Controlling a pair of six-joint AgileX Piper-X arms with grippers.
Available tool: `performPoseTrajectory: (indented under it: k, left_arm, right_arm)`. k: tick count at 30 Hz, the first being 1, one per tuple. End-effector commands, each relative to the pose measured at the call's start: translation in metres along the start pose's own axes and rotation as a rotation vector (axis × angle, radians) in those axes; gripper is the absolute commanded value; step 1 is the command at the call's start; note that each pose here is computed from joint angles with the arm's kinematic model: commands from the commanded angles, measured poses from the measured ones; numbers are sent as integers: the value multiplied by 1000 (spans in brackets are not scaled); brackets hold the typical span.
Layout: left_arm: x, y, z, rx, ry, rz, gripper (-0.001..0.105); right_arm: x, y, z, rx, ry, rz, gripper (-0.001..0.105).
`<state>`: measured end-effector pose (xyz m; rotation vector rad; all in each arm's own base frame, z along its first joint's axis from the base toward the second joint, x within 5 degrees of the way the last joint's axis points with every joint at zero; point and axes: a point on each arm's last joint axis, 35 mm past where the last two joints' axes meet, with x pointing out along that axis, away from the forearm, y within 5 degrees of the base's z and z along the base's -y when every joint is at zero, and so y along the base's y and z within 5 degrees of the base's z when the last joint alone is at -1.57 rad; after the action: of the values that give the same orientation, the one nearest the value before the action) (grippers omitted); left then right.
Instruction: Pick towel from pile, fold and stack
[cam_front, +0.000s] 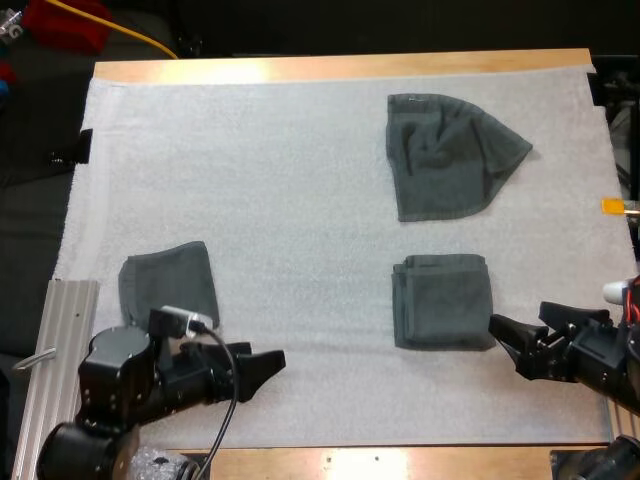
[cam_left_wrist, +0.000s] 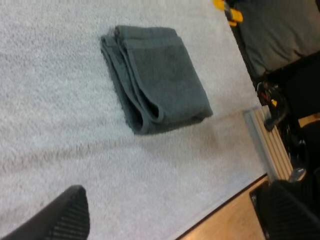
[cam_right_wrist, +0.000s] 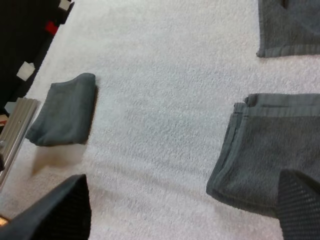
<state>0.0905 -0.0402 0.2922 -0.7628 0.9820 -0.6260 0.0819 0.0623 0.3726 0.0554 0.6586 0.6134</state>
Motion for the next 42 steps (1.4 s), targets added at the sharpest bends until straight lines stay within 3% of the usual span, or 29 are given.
performPoseTrajectory:
  k: [1, 10, 17, 23, 42]
  left_arm:
    - [1, -2, 5, 4, 1, -24, 71]
    - [36, 0, 19, -6, 133, -8, 71]
    - [79, -8, 31, 0, 167, -11, 71]
    - [125, -7, 39, -45, 186, -13, 71]
    - [233, 55, 42, -244, 314, 17, 71]
  right_arm:
    - [-1, 0, 0, -11, 0, 8, 74]
    - [-1, 0, 0, -11, 0, 8, 74]
    - [-1, 0, 0, -11, 0, 8, 74]
    - [-1, 0, 0, -11, 0, 8, 74]
    - [-1, 0, 0, -8, 0, 8, 74]
